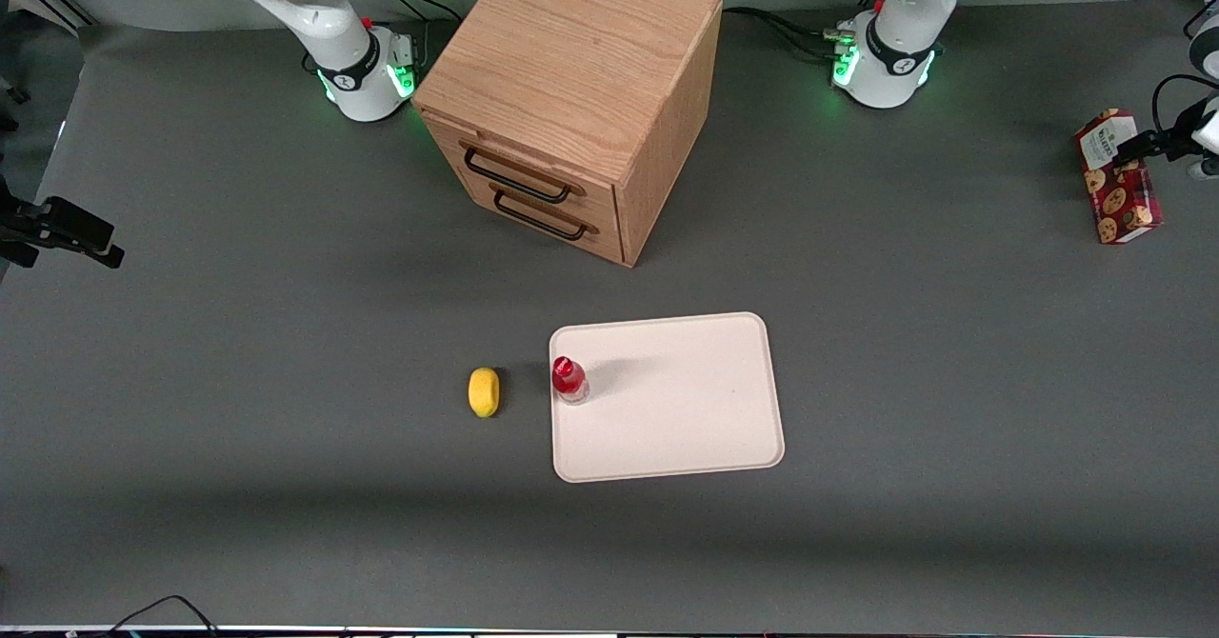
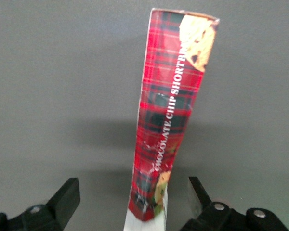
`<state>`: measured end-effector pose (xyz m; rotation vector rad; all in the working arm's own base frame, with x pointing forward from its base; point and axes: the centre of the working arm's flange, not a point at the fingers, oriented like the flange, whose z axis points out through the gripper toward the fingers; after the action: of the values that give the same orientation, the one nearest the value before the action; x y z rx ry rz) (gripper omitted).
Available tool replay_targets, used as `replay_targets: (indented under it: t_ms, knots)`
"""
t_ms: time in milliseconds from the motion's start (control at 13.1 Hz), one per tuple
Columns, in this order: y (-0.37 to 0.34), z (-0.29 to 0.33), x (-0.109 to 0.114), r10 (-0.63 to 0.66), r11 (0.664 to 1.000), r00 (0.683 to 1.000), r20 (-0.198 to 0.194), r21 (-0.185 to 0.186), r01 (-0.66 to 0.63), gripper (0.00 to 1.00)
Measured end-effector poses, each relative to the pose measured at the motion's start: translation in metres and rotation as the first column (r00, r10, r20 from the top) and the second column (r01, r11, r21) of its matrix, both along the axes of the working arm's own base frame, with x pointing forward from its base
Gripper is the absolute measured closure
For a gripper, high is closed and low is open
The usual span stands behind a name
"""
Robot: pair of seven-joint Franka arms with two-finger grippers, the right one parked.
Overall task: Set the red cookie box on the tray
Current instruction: 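Lower the open left gripper around the cookie box and close it, then lift the cookie box upright with the left gripper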
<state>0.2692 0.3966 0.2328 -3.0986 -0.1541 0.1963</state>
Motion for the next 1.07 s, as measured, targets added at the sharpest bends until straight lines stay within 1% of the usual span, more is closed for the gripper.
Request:
replay_targets:
  t_ms: [152,228,304,457,685,837,913,1065]
  knots:
    - [0.000,-0.010,-0.001,0.000,1.000,1.000,-0.009,0.001,0.000,0.00]
    - [0.000,-0.011,-0.001,0.001,1.000,1.000,-0.012,-0.001,-0.001,0.08]
    - [-0.001,-0.013,-0.003,0.003,1.000,1.000,-0.015,-0.004,-0.003,0.08]
    - [-0.002,-0.020,-0.010,0.013,1.000,1.000,-0.026,-0.017,-0.014,0.28]
    - [-0.004,-0.022,-0.013,0.018,1.000,0.999,-0.032,-0.025,-0.019,0.67]
    - [-0.006,-0.023,-0.012,0.015,0.999,0.999,-0.035,-0.030,-0.016,0.86]
    - [-0.006,-0.023,-0.012,0.015,0.999,0.999,-0.034,-0.030,-0.016,0.89]
    - [-0.006,-0.021,-0.010,0.010,1.000,0.999,-0.030,-0.028,-0.011,0.89]
